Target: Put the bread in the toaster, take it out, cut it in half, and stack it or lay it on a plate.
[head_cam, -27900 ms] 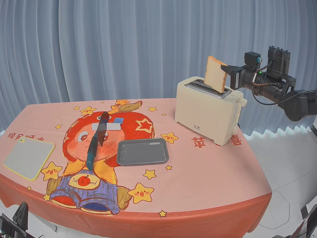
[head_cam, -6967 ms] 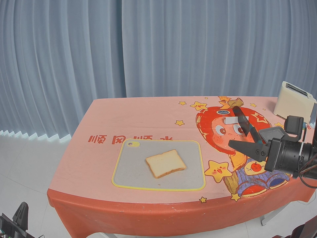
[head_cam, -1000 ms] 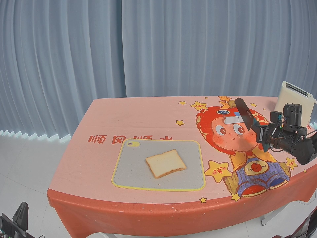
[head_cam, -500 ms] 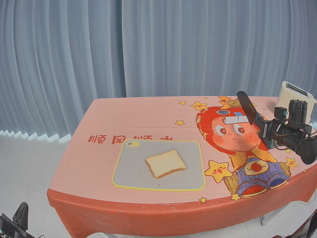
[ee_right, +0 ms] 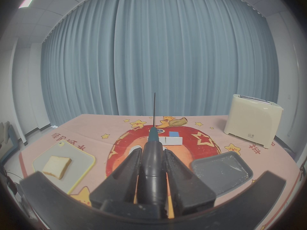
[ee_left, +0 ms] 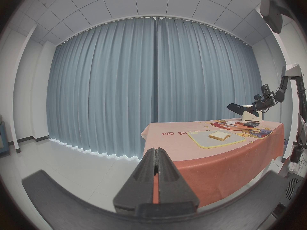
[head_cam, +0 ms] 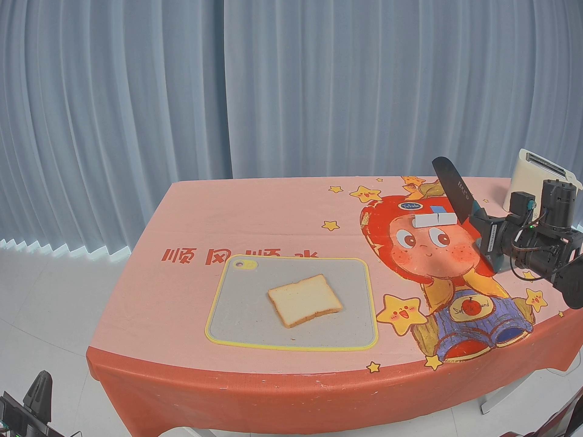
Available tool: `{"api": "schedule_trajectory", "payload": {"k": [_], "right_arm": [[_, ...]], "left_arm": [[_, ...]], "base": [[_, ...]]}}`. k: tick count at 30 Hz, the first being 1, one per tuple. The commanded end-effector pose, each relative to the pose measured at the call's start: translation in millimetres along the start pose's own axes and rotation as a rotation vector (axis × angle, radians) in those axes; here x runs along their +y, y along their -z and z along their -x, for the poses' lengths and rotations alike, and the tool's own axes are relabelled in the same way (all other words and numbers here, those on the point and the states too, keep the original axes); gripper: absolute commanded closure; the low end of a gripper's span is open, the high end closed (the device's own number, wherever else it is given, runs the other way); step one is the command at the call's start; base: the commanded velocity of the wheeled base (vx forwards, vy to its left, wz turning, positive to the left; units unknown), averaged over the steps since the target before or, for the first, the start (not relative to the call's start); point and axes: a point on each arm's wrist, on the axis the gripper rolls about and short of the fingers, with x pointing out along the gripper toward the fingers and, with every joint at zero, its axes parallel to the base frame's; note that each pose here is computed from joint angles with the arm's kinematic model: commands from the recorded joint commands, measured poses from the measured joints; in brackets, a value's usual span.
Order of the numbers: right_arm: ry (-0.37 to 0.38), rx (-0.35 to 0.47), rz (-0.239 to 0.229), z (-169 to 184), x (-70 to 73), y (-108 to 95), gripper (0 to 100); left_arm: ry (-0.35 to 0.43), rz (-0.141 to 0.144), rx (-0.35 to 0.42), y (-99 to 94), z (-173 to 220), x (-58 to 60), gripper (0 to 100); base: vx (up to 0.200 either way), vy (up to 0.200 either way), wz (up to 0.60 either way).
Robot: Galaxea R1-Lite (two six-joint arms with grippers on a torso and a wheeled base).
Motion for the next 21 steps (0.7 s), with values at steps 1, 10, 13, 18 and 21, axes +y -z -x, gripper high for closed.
{"api": "schedule_trajectory", "payload": {"k": [1, 10, 13, 18, 21], "right_arm": [[-0.025, -0.031, 0.003, 8.7, 6.7, -5.8, 100], [-0.048, -0.065, 0.006, 21.8, 12.4, -11.5, 100], [-0.069, -0.063, 0.012, 24.9, 17.7, -9.9, 100], [-0.082, -0.070, 0.016, 27.9, 21.0, -10.8, 100], [-0.085, -0.065, 0.019, 28.2, 22.0, -9.5, 100]], "left_arm": [[0.000, 0.000, 0.017, 4.9, -1.3, 0.0, 100], [0.000, 0.000, 0.017, 4.9, -1.3, 0.0, 100], [0.000, 0.000, 0.017, 4.9, -1.3, 0.0, 100], [0.000, 0.000, 0.017, 4.9, -1.3, 0.0, 100], [0.000, 0.000, 0.017, 4.9, -1.3, 0.0, 100]], "base": [[0.000, 0.000, 0.00], [0.000, 0.000, 0.00], [0.000, 0.000, 0.00], [0.000, 0.000, 0.00], [0.000, 0.000, 0.00]]}}
